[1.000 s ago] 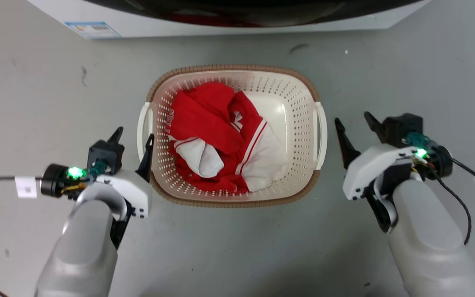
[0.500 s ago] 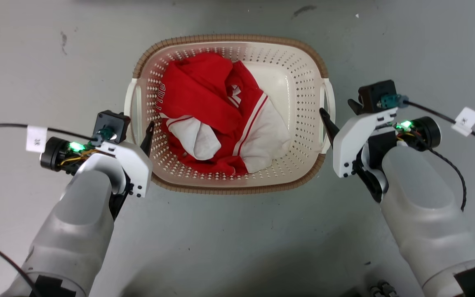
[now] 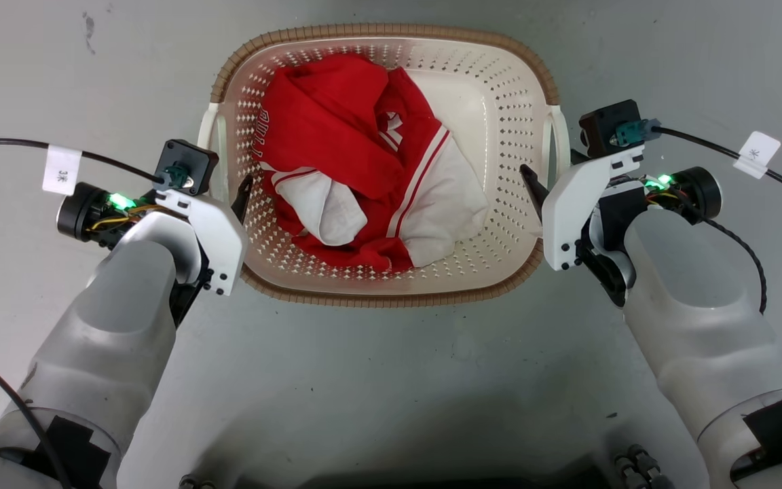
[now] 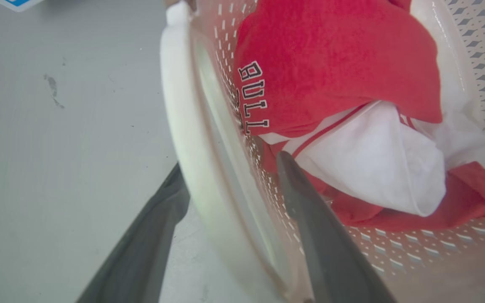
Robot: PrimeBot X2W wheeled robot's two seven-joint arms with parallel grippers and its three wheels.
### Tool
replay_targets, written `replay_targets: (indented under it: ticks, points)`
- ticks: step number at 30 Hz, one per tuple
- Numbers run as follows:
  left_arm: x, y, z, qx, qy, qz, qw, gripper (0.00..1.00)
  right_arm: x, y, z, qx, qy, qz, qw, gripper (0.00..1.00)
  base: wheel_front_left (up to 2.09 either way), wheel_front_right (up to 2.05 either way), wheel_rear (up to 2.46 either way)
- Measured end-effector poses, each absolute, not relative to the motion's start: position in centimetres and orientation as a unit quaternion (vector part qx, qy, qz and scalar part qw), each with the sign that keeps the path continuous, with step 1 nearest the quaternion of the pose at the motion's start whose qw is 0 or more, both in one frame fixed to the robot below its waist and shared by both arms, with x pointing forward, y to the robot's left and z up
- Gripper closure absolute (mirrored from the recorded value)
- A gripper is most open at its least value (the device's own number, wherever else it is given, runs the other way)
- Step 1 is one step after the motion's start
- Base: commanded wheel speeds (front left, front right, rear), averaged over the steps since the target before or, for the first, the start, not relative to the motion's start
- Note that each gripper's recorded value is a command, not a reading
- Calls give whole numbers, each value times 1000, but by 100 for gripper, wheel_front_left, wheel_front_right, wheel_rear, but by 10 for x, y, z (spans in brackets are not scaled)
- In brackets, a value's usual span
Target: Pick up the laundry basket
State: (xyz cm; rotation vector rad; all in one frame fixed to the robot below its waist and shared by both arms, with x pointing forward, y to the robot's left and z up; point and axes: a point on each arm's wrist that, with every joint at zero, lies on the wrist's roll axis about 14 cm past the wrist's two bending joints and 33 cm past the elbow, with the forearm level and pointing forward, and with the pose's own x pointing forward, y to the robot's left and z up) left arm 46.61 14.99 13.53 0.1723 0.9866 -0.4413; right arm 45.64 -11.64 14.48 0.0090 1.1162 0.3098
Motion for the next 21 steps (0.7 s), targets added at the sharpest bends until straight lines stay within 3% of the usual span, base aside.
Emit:
replay_targets:
  ticks: [11,12,13,14,15,21]
  points:
    - [462,155,131,85,479,-217,846,0,460,-113,139,6,533,149,833,0,0,0,0]
    - [461,154,131,82,480,-217,846,18,460,-113,139,7,534,149,832,0,0,0,0]
    - [460,153,131,80,482,-217,845,87,460,-112,139,6,534,150,832,15,0,0,0]
    - [459,152,131,78,483,-218,845,100,461,-112,138,3,533,152,832,84,0,0,0]
    - [458,150,131,76,483,-221,844,100,461,-111,138,-2,534,155,831,100,0,0,0]
    - [456,147,133,67,482,-223,845,100,460,-109,136,-7,535,159,830,100,0,0,0]
